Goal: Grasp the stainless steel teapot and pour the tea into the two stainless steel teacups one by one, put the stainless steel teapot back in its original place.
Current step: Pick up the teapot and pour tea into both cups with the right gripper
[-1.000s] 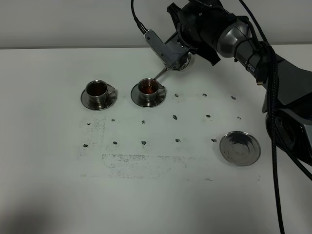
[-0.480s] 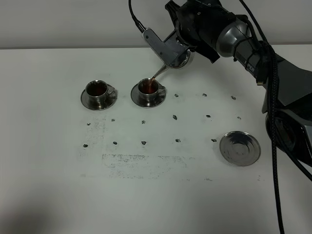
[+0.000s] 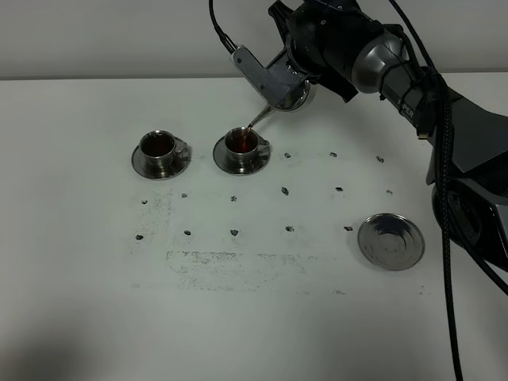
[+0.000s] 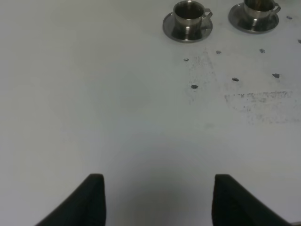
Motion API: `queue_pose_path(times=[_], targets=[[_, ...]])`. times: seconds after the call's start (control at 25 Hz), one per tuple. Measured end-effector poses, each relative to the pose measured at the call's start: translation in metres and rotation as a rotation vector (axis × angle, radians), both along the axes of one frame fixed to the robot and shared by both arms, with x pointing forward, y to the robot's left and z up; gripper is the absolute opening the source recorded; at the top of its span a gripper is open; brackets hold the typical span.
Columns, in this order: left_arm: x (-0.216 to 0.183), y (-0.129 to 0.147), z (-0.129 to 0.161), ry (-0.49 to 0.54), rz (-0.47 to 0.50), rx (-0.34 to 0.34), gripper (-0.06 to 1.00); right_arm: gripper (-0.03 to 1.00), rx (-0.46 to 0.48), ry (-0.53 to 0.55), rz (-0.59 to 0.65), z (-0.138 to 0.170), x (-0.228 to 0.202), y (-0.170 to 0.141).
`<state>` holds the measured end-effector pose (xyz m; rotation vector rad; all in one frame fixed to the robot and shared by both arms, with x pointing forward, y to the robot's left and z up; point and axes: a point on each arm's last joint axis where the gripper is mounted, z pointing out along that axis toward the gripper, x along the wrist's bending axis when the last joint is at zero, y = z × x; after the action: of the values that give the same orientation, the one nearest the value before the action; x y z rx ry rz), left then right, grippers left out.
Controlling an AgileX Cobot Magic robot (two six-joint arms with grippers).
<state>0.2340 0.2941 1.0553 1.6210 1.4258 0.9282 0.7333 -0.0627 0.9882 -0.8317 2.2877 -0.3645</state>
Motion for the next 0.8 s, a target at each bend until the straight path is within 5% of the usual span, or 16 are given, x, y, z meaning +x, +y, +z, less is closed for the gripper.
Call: queue_pose_path(times=[0.8], targets=[[0.0000, 0.0000, 0.0000, 0.000, 0.000, 0.000, 0.49, 0.21, -0.022, -0.015, 0.003, 0.0010, 0.0010, -0.0013]])
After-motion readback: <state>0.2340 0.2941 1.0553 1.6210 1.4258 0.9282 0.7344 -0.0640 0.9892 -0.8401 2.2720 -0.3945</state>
